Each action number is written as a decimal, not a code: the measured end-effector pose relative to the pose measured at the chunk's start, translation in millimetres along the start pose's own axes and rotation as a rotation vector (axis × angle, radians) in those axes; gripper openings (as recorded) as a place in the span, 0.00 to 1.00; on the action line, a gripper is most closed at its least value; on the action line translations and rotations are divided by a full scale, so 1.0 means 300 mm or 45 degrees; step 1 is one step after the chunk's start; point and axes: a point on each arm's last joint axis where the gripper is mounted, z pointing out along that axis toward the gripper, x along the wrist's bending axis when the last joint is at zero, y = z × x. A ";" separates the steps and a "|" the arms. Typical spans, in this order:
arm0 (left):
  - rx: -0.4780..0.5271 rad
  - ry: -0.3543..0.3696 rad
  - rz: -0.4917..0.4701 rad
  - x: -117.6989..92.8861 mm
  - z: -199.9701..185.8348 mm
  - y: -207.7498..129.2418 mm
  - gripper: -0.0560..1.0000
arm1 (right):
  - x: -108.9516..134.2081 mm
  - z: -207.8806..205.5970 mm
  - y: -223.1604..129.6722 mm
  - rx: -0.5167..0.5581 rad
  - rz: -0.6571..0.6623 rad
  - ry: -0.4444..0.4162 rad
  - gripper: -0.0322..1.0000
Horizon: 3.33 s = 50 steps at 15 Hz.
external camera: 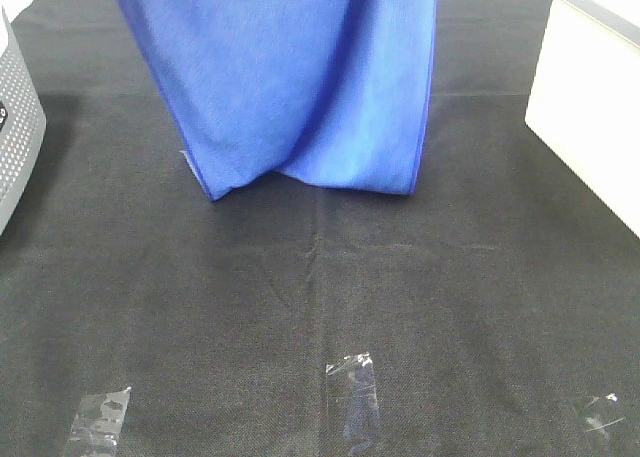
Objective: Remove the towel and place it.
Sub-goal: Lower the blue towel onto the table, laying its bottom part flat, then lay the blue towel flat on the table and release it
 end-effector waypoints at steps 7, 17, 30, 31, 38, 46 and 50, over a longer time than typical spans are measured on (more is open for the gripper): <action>0.199 -0.191 -0.015 -0.042 -0.082 -0.227 0.05 | 0.057 -0.011 -0.289 0.317 0.194 0.074 0.03; 0.390 -0.500 -0.157 -0.121 -0.198 -0.573 0.05 | 0.152 -0.029 -0.702 0.636 0.463 0.207 0.03; 0.697 -0.804 -0.411 -0.240 -0.218 -0.952 0.05 | 0.235 -0.110 -0.944 0.717 0.561 0.242 0.03; 0.758 -0.807 -0.414 -0.252 -0.193 -0.972 0.05 | 0.236 -0.101 -0.977 0.757 0.584 0.246 0.03; 1.087 -0.847 -0.293 -0.317 -0.018 -1.014 0.05 | 0.224 -0.072 -1.080 0.918 0.617 0.210 0.03; 1.265 -0.820 -0.274 -0.352 0.100 -1.044 0.05 | 0.157 0.074 -1.149 1.250 0.757 0.219 0.03; 1.320 -0.819 -0.230 -0.349 0.101 -1.056 0.05 | 0.178 0.093 -1.218 1.336 0.882 0.295 0.03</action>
